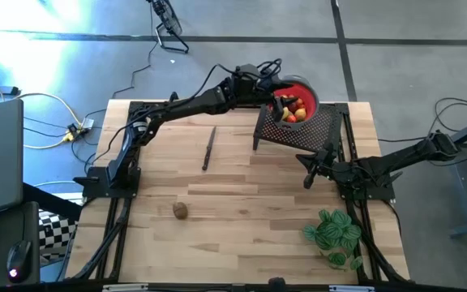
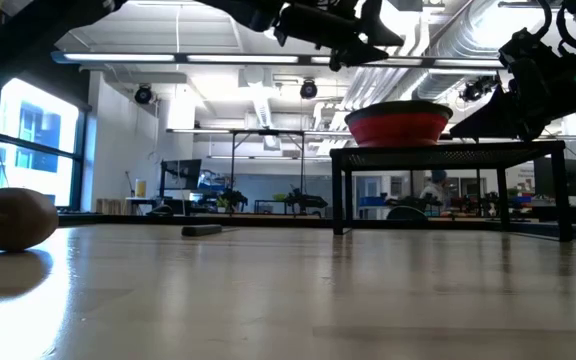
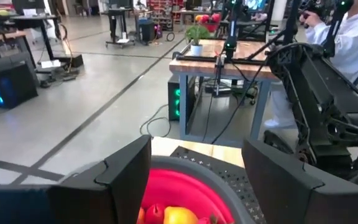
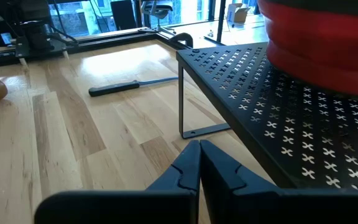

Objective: Pick & Place Fruit
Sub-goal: Put the brown kiwi into the red strainer bowl on the shelf

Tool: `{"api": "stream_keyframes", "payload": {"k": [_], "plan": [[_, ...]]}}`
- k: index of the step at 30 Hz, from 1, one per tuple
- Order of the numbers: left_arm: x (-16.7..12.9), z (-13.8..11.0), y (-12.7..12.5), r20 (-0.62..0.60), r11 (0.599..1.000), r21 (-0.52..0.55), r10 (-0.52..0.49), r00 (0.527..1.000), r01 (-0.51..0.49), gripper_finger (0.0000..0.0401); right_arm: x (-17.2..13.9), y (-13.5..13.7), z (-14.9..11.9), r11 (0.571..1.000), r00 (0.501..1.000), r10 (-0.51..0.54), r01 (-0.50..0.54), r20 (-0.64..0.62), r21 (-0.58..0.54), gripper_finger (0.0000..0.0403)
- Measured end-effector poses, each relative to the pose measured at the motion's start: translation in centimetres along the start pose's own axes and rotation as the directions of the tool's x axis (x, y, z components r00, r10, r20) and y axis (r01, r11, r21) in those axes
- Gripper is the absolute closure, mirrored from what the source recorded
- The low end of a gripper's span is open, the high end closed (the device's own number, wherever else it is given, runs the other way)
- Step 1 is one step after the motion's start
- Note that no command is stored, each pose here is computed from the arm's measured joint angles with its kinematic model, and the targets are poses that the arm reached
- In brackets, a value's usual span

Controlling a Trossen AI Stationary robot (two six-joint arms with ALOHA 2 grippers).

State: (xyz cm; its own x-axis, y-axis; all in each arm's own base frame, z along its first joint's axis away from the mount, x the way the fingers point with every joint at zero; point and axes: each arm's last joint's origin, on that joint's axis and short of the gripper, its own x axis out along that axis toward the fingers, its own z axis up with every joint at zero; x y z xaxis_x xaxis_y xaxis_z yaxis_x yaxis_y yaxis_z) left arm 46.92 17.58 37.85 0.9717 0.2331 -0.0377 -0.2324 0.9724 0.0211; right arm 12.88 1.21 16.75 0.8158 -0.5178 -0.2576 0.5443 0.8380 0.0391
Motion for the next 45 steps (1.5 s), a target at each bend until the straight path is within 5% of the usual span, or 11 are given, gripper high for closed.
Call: {"api": "stream_keyframes", "payload": {"k": [16,28,36,45], "plan": [[-2.2,-0.2,-1.6,-0.251,0.987,-0.037,-0.158,0.955,0.154,0.0163,0.0,0.0,0.0,1.000,1.000,0.000,0.000,0.000,0.000,0.0400],[-3.9,2.1,-4.2,-0.233,0.971,0.063,-0.209,0.950,0.229,0.0297,0.0,0.0,0.0,1.000,1.000,0.001,-0.001,-0.004,-0.019,0.0400],[-5.4,2.1,-4.6,-0.342,0.958,0.040,-0.255,0.905,0.285,0.0389,0.0,0.0,-0.1,1.000,1.000,0.000,0.000,-0.006,-0.024,0.0400],[-5.4,0.1,-8.5,-0.390,0.900,0.058,-0.378,0.840,0.432,0.0399,0.0,0.0,-0.1,1.000,1.000,0.002,-0.003,-0.009,-0.026,0.0400]]}}
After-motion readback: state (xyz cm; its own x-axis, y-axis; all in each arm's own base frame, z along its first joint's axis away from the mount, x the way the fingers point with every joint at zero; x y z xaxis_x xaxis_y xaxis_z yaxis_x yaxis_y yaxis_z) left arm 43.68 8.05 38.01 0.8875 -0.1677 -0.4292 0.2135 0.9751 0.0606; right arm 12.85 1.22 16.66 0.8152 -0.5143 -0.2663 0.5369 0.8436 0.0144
